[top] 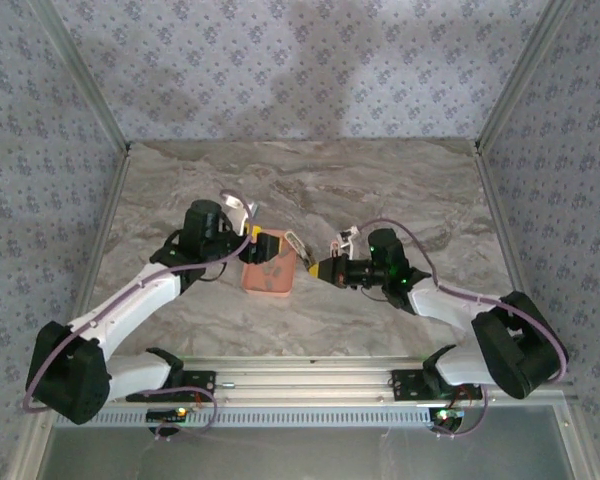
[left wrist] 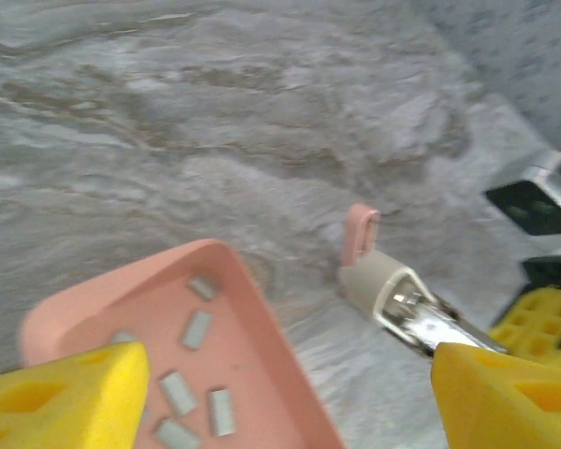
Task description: Load the staples into the stapler
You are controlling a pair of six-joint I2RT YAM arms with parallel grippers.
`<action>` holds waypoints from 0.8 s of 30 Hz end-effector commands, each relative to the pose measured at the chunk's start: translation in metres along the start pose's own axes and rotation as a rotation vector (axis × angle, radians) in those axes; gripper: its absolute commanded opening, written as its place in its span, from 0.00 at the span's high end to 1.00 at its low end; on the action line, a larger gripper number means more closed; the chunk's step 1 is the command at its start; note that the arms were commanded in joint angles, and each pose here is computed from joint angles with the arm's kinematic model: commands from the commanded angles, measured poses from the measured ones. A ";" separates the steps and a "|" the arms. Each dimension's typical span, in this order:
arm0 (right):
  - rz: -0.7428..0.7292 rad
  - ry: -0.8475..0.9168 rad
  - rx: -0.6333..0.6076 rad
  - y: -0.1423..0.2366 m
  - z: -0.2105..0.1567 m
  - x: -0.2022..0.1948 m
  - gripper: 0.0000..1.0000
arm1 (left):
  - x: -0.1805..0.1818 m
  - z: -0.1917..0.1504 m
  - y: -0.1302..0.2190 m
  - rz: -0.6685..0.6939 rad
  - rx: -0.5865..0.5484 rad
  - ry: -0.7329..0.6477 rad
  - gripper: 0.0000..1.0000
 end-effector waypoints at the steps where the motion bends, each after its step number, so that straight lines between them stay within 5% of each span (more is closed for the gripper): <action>1: 0.113 0.054 -0.025 0.000 0.008 0.017 1.00 | -0.027 0.014 0.003 -0.220 -0.084 0.005 0.23; 24: 0.240 0.130 -0.028 0.002 0.012 0.039 1.00 | -0.037 0.021 -0.007 -0.360 -0.129 -0.014 0.47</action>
Point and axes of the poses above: each hand's point on the last joint's axis, 136 mm out from that joint toward the fingers, its own y axis back along the fingers, its own x axis along the line the jaws close on, z = x × y, the point moved 5 cm from there along y, back along the fingers, and after that the axes turned 6 degrees about y, right-handed, at the moved point
